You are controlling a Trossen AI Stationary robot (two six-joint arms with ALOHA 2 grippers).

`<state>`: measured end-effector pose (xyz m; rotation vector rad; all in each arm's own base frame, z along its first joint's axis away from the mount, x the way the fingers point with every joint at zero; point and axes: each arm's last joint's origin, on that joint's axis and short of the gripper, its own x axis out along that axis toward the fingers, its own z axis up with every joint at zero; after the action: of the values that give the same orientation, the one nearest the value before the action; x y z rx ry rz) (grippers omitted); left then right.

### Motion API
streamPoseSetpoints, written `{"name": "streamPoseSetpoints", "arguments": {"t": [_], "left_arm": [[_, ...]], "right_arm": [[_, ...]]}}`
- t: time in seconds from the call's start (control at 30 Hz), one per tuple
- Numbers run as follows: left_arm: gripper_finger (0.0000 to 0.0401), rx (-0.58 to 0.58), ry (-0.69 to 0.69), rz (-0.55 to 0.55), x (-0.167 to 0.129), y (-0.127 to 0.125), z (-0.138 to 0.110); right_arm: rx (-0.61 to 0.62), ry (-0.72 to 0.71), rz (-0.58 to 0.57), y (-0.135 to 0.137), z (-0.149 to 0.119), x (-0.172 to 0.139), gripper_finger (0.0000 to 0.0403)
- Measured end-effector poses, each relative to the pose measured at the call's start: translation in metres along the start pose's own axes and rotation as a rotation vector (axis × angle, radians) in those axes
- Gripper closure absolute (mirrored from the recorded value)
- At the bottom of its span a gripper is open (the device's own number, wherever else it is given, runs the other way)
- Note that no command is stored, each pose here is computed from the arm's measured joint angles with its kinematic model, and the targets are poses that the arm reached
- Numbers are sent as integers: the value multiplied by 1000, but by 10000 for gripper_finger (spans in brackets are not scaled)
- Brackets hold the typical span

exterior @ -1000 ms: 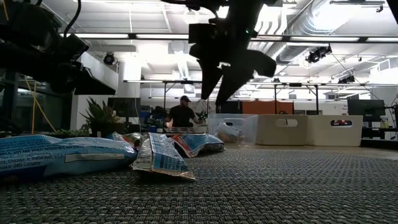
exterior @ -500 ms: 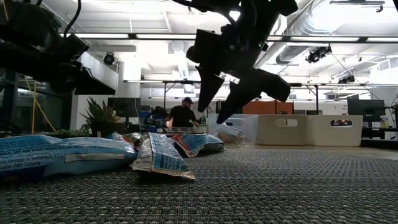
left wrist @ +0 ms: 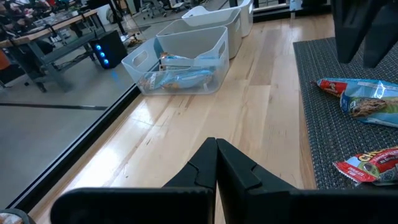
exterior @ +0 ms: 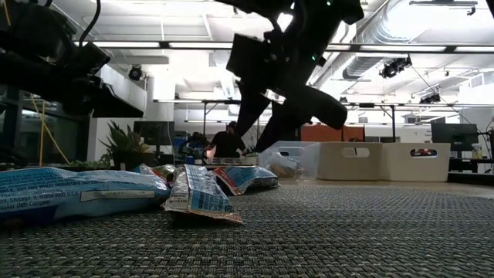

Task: Pick and place Granola Bars by type
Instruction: Put the red granola bar into the gray bin

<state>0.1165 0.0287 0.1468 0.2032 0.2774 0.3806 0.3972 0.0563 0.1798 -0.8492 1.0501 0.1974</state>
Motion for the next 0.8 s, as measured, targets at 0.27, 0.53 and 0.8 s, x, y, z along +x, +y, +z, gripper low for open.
{"name": "streamPoseSetpoints", "arguments": {"t": [0.27, 0.53, 0.8], "left_arm": [[400, 0, 2, 0, 0, 0, 0], [400, 0, 0, -1, 0, 0, 0], [400, 0, 0, -1, 0, 0, 0]], "right_arm": [[-33, 34, 27, 7, -2, 14, 190], [10, 28, 80, 13, -1, 17, 191], [15, 18, 135, 17, -2, 21, 192]]}}
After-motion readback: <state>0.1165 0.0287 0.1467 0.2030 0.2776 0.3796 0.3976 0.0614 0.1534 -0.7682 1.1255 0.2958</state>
